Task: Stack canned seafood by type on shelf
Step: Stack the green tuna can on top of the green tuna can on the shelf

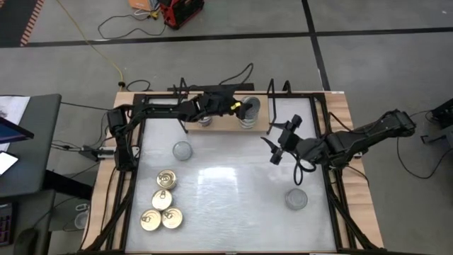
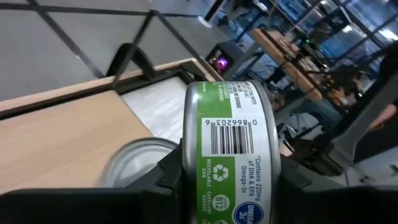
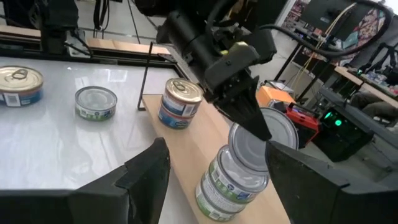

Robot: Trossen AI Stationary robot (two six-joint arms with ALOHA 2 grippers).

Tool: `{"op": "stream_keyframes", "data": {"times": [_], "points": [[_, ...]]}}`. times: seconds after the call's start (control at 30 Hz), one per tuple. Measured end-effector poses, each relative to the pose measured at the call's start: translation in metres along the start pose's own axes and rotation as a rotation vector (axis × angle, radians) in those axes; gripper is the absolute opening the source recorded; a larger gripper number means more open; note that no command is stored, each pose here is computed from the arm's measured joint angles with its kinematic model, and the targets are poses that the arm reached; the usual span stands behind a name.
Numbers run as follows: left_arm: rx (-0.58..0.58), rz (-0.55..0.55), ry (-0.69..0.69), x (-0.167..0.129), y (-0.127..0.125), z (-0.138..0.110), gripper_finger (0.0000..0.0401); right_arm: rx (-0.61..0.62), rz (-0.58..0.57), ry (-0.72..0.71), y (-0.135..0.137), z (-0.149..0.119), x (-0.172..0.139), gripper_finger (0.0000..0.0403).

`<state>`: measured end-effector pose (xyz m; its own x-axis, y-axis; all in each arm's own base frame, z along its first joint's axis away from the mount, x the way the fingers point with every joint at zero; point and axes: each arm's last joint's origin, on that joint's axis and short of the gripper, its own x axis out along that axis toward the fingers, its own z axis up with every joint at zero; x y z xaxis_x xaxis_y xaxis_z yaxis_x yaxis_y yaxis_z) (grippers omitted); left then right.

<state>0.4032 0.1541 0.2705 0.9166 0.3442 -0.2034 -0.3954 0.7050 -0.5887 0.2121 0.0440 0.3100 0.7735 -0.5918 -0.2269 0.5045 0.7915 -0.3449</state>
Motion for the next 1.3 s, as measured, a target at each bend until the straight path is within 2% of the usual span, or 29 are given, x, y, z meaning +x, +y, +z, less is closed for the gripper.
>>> {"op": "stream_keyframes", "data": {"times": [0.5,0.9,1.3], "points": [[-0.088,0.004,0.039,0.009,0.006,-0.012,0.0134,-0.016,-0.002,-0.033,0.000,0.005,0.000,0.0292],[-0.075,-0.010,0.060,0.010,0.007,-0.014,0.0181,-0.013,0.000,-0.034,0.000,0.005,0.000,0.0292],[0.017,-0.047,0.095,0.010,0.006,-0.015,0.0253,-0.009,0.010,-0.035,0.000,0.005,0.000,0.0292]]}}
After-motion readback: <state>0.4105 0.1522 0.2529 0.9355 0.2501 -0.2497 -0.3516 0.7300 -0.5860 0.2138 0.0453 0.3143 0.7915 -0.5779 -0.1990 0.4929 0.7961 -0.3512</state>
